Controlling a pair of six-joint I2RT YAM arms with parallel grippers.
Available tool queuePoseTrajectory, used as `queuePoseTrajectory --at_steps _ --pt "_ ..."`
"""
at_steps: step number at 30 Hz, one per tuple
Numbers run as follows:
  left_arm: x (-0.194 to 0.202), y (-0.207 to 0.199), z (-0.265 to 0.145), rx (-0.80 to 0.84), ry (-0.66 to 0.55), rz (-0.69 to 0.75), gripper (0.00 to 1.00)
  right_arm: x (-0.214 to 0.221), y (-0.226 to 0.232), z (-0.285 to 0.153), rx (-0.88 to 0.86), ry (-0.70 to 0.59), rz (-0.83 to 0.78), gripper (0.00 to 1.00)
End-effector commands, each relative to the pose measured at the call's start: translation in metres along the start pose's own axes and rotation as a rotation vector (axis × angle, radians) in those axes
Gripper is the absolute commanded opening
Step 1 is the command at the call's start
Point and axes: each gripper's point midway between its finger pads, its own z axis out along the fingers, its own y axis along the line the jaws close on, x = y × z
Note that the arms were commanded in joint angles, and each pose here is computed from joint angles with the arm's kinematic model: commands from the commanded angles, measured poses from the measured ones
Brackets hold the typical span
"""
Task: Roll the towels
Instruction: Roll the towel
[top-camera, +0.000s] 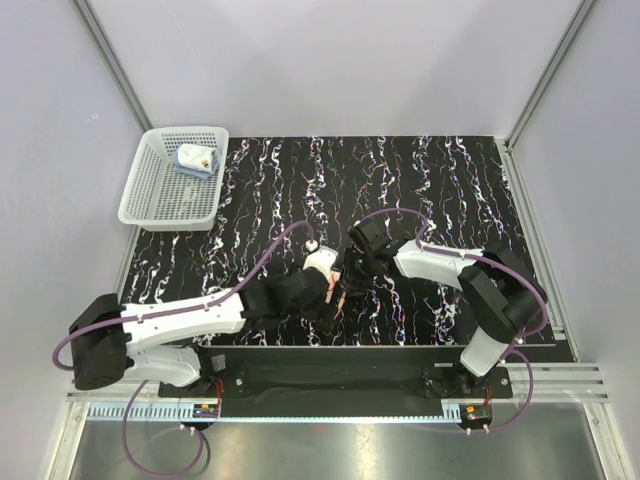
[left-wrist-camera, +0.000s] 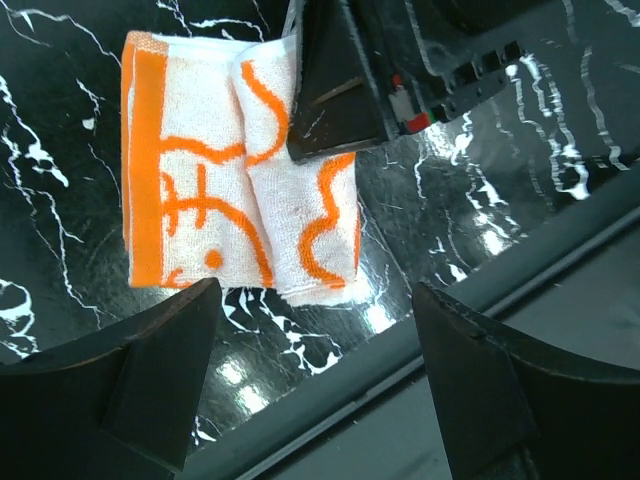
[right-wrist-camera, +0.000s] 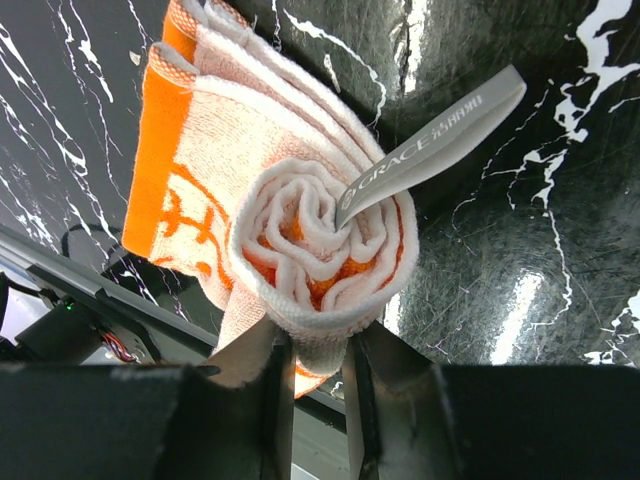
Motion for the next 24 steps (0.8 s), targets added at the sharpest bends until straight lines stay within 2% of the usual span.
queuePoseTrajectory --at_steps 1,9,13,19,24 --pt "-0.015 0.001 0.006 -0.12 -0.077 0.093 0.83 0.005 -0.005 0.002 0.048 0.027 -0.03 0.22" --pt "-0.003 -0.026 0.034 -0.16 -0.03 0.176 0.8 0.006 -0.004 0.003 0.045 0.037 -0.033 0.21" --pt "0.015 -0.022 0.056 -0.201 0.016 0.197 0.65 0.008 -0.003 0.002 0.04 0.041 -0.034 0.2" --pt "0.039 -0.012 0.075 -0.235 0.064 0.197 0.51 0.011 -0.006 0.001 0.042 0.047 -0.031 0.2" --pt "0.047 -0.007 0.077 -0.224 0.065 0.18 0.26 0.015 -0.005 0.003 0.029 0.063 -0.034 0.2"
